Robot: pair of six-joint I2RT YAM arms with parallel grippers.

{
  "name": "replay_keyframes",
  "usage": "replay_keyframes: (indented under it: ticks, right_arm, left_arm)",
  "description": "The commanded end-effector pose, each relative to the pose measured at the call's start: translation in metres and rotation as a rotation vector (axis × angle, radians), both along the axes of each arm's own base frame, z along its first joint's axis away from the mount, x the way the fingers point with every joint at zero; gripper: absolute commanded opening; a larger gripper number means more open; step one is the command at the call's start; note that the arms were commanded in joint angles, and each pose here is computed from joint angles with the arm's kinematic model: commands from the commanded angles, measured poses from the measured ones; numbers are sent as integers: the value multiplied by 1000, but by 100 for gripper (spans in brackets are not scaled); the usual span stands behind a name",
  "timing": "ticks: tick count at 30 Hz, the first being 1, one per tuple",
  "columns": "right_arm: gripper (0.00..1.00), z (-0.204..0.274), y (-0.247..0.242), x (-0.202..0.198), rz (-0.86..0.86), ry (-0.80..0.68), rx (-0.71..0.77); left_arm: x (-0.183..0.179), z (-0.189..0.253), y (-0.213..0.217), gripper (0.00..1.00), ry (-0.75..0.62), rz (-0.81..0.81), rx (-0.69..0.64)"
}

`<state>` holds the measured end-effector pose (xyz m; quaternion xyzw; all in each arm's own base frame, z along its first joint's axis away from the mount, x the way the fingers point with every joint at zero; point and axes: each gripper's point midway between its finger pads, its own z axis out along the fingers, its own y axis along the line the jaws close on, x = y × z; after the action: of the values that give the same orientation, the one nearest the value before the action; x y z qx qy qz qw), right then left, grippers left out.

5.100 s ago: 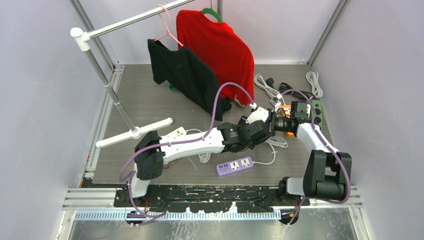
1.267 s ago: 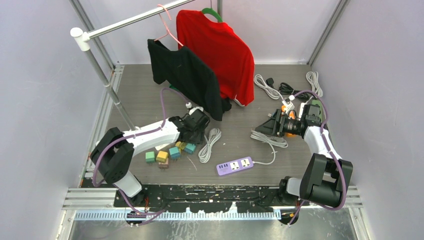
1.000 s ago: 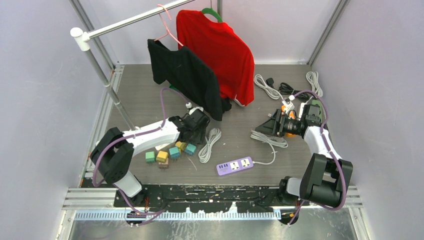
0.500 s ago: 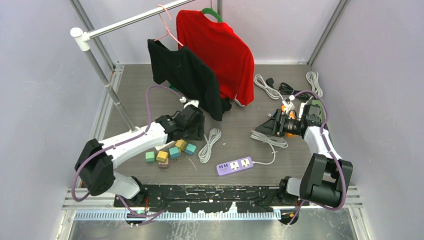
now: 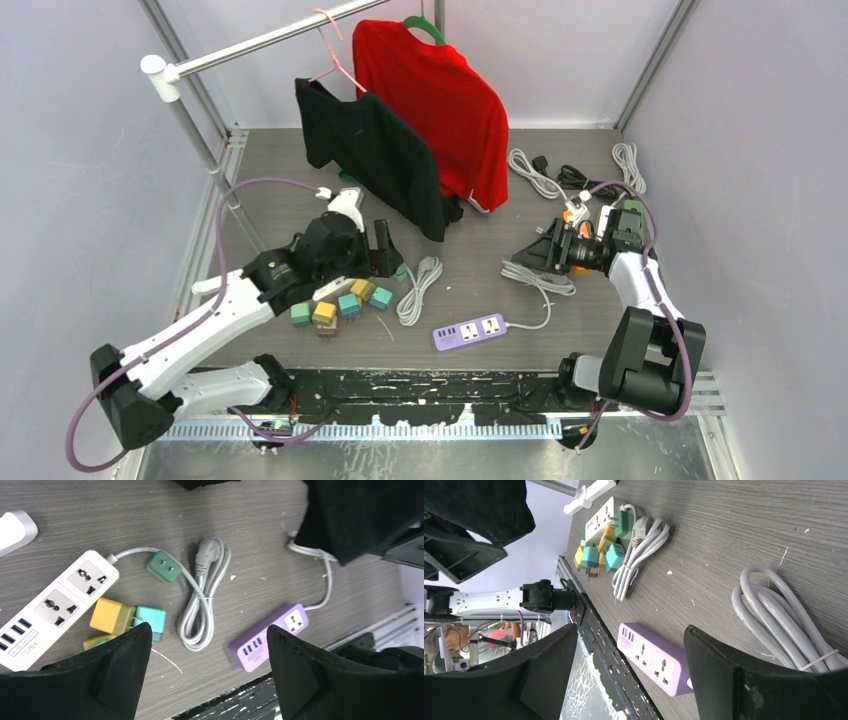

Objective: Pull the plug off the socket
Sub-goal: Reset both arms

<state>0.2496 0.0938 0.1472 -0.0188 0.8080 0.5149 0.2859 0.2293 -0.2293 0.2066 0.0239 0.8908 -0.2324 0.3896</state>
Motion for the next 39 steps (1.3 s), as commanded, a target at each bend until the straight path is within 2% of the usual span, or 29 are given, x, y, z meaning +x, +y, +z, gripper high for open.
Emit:
replay_keyframes:
  ticks: [1, 5, 8, 10, 13, 15, 18, 20, 22, 24, 27, 31, 39]
  right_arm:
    - [82, 29, -4, 4, 12, -89, -23]
    - [85, 60, -18, -5, 68, -152, -182]
    - [86, 105, -37, -3, 91, -211, -318]
    - [99, 145, -53, 2, 55, -279, -360]
    - [100, 211, -86, 30, -185, -326, -405]
    - [100, 247, -107, 41, -340, -367, -501]
    - [100, 292, -123, 37, -521, -456, -602]
    - [100, 320, -119, 23, -583, -571, -641]
    - [100, 344, -110, 10, -627, -652, -625]
    - [100, 359, -100, 1, -635, -667, -574]
    - [100, 367, -87, -8, -632, -654, -502]
    - [100, 374, -89, -10, -718, -600, -435]
    - [100, 384, -86, -14, -752, -604, -384]
  left_arm:
    - [-6, 55, -4, 89, -119, -46, -150]
    - [-23, 117, -6, 94, -239, -156, -250]
    - [-35, 164, 5, 96, -325, -181, -288]
    - [-41, 191, 16, 97, -365, -174, -300]
    - [-51, 234, 32, 98, -423, -157, -331]
    - [-58, 255, 42, 98, -450, -145, -348]
    - [-66, 283, 57, 99, -495, -122, -380]
    - [-71, 298, 65, 100, -521, -107, -396]
    - [-76, 311, 73, 100, -547, -97, -413]
    - [-78, 321, 78, 100, -570, -88, -426]
    - [-81, 329, 82, 100, -591, -87, -426]
    - [-81, 331, 84, 100, -601, -88, -411]
    - [-82, 327, 97, 100, -622, -52, -396]
